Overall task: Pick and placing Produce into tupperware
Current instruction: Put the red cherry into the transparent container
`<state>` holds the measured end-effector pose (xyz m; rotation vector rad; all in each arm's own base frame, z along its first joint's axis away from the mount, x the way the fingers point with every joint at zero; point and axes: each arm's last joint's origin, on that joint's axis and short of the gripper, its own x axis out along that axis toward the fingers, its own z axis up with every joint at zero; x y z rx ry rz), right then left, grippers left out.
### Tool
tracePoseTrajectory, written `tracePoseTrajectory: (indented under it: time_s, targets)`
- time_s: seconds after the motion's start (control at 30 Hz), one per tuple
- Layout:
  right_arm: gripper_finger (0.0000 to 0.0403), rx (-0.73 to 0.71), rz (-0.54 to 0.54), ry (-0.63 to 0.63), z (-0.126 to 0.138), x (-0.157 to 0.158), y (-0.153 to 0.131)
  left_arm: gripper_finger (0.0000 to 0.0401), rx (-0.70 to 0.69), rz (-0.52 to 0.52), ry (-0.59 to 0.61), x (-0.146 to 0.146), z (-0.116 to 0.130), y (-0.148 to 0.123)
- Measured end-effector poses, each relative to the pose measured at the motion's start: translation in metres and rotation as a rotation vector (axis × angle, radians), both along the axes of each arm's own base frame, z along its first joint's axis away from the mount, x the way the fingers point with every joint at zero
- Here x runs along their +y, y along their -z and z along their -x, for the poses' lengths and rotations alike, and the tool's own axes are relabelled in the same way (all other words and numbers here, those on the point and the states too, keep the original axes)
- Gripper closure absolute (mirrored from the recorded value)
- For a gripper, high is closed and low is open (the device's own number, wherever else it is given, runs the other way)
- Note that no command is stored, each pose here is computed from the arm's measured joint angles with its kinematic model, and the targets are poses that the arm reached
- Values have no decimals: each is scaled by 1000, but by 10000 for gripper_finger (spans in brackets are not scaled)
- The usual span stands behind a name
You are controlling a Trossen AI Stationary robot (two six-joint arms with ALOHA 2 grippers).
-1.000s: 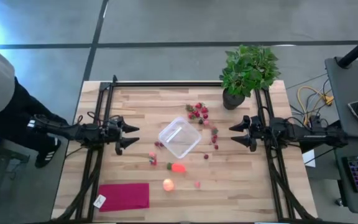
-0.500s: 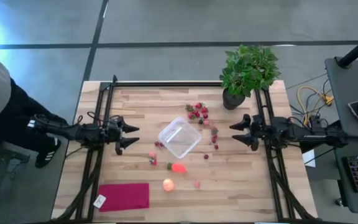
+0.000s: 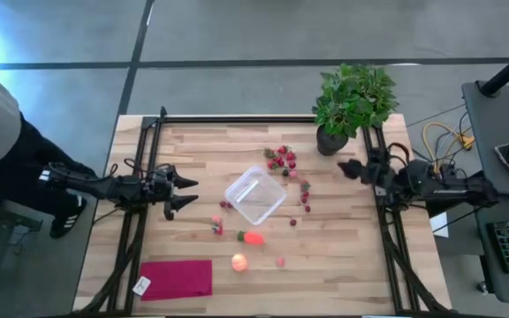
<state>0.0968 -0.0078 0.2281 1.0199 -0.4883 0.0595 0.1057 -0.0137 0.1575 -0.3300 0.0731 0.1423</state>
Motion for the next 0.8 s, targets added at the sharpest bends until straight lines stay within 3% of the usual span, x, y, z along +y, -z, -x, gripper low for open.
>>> tracePoseTrajectory:
  time_s: [0.13,0.2,0.33,0.4,0.5,0.7,0.8]
  targets:
    - [117,17,27,323,3,-8,-17,154,0,0,0,0,0,0]
    - [119,2,19,383,4,-9,-31,154,1,0,0,0,0,0]
    - [124,-12,154,420,-2,-8,-73,154,0,0,0,0,0,0]
    - [128,57,233,428,-11,-8,-97,154,-1,1,0,0,0,0]
    - [135,395,267,392,-35,-9,-114,154,1,0,0,0,0,0]
    - [141,1359,64,174,-58,-2,-83,154,-1,0,0,0,0,0]
    - [136,1617,36,51,-65,14,-69,154,0,0,0,0,0,0]
